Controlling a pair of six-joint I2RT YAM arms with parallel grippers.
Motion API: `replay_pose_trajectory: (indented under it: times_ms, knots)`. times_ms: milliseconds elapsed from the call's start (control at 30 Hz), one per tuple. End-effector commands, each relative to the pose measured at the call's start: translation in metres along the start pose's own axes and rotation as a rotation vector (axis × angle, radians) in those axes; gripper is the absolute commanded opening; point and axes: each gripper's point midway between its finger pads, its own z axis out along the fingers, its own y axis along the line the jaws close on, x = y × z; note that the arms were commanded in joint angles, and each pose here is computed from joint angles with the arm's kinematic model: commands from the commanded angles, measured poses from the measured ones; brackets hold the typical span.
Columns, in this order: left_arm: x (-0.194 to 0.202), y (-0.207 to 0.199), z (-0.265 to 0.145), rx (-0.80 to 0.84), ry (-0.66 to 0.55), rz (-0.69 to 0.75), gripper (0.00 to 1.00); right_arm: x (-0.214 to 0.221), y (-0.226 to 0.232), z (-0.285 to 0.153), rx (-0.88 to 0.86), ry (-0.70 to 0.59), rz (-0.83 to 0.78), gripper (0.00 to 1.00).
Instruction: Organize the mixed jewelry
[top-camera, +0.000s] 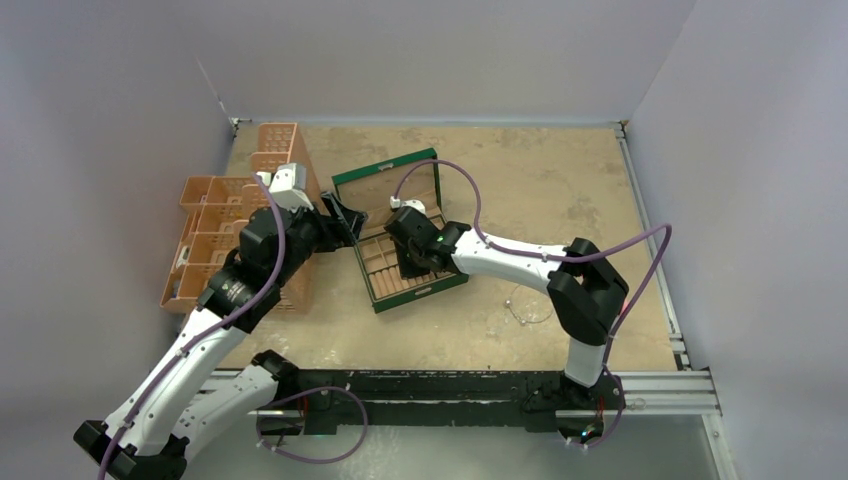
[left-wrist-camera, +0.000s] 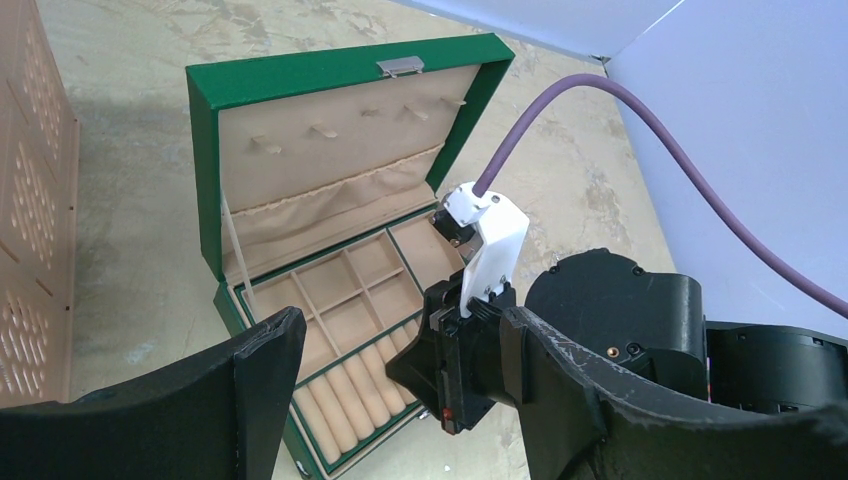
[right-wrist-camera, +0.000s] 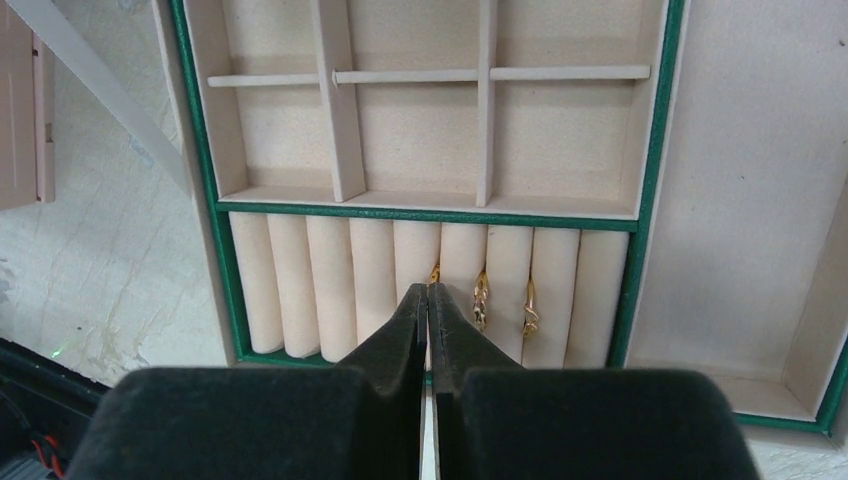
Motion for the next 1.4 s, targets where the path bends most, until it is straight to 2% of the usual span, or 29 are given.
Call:
replay_pose_trajectory:
  times_ms: [0,433,500,600,700,833,967,1067,1133,1267,1367]
  knots:
    - [-0.006,-0.003,0.000,0.012,-0.026,0.010,0.72,0.001,0.000,-0.012,-0.001,0.001,0.010,0.02]
    - [-0.008,-0.003,-0.002,0.015,-0.030,0.010,0.72,-0.013,0.007,-0.025,-0.027,-0.034,0.025,0.03]
    - [-0.008,-0.003,-0.003,0.014,-0.033,0.010,0.72,-0.017,0.011,-0.030,-0.044,-0.043,0.029,0.07]
    - [-0.009,-0.004,-0.004,0.016,-0.036,0.009,0.72,-0.022,0.020,-0.044,-0.091,-0.053,0.055,0.17]
    - [-0.011,-0.005,-0.005,0.022,-0.039,0.008,0.72,-0.042,0.022,-0.063,-0.108,-0.141,0.111,0.25]
    - [-0.012,-0.011,-0.006,0.046,-0.032,0.010,0.72,-0.065,-0.019,-0.075,0.046,-0.285,0.237,0.30]
    - [-0.010,-0.018,-0.009,0.085,-0.010,0.028,0.73,-0.071,-0.084,-0.084,0.214,-0.350,0.419,0.36]
    - [-0.008,-0.022,-0.009,0.111,0.006,0.045,0.74,-0.059,-0.137,-0.094,0.322,-0.388,0.567,0.54]
    - [-0.004,-0.025,-0.007,0.125,0.026,0.051,0.74,-0.049,-0.161,-0.101,0.360,-0.418,0.638,0.60]
    - [0.005,-0.037,-0.002,0.195,0.070,0.067,0.78,-0.015,-0.195,-0.097,0.412,-0.392,0.761,0.62]
    - [0.010,-0.042,0.000,0.231,0.095,0.075,0.80,0.015,-0.217,-0.085,0.491,-0.330,0.822,0.56]
